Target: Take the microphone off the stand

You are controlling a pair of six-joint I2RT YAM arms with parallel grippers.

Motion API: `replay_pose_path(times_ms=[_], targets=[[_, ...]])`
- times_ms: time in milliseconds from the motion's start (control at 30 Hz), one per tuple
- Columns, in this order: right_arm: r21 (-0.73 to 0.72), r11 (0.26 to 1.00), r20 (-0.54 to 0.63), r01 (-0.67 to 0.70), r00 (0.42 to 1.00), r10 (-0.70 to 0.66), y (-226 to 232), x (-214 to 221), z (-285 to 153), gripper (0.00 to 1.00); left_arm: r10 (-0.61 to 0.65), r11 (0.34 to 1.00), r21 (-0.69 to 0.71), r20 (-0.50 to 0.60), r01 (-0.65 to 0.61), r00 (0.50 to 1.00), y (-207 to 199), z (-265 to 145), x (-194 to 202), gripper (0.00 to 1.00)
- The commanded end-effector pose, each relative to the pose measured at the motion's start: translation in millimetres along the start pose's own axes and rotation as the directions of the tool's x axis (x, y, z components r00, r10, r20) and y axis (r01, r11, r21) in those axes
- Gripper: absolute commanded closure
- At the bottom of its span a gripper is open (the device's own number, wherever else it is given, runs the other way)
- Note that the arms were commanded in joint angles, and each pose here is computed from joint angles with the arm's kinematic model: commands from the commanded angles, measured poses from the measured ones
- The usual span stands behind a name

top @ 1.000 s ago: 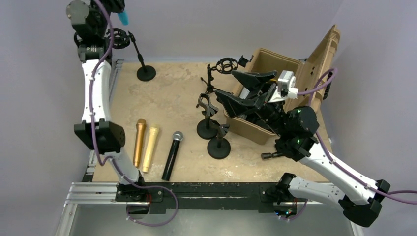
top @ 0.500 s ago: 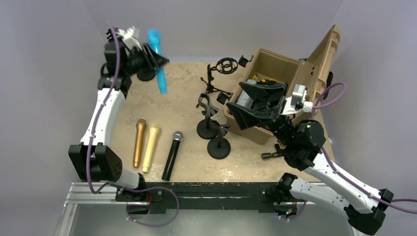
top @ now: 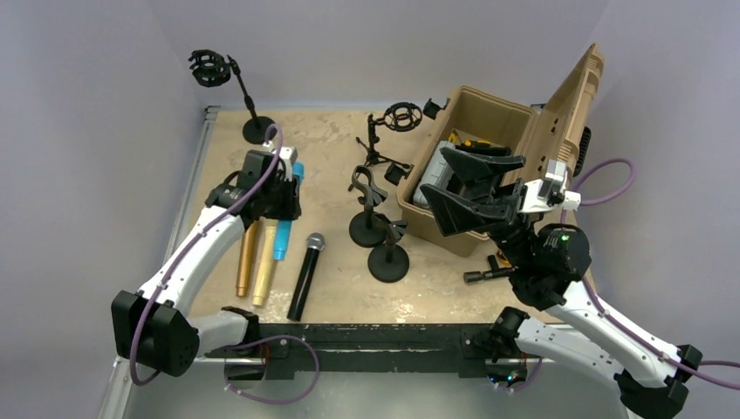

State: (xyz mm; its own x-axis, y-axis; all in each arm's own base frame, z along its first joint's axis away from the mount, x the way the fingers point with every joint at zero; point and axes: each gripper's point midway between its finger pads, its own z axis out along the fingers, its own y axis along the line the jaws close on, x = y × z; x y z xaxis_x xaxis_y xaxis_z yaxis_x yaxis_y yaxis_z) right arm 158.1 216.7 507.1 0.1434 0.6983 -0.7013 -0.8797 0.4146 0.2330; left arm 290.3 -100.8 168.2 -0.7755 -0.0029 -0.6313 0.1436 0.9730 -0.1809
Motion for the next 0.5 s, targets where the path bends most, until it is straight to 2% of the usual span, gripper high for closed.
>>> replay_pose_path(times_ms=[0, 233, 467], targets=[[0.012, 1.0, 0.049, -0.018, 0.999, 0.017, 0.2, -11.9, 1.3, 0.09, 0.069, 0.982, -0.17, -0.108, -0.086, 0.992, 30.9, 13.2, 35.2, 1.0], [0.041, 0.999, 0.062, -0.02, 0.998, 0.017, -3.7, -17.5, -4.9, 0.08, 0.131, 0.971, -0.176, -0.171, -0.161, 0.976, 40.7, 30.1, 62.3, 1.0], [0.049, 0.999, 0.086, -0.019, 0.996, 0.015, -3.2, -27.0, -6.6, 0.07, 0.096, 0.986, -0.106, -0.262, -0.127, 0.96, 29.2, 48.6, 82.2, 1.0]])
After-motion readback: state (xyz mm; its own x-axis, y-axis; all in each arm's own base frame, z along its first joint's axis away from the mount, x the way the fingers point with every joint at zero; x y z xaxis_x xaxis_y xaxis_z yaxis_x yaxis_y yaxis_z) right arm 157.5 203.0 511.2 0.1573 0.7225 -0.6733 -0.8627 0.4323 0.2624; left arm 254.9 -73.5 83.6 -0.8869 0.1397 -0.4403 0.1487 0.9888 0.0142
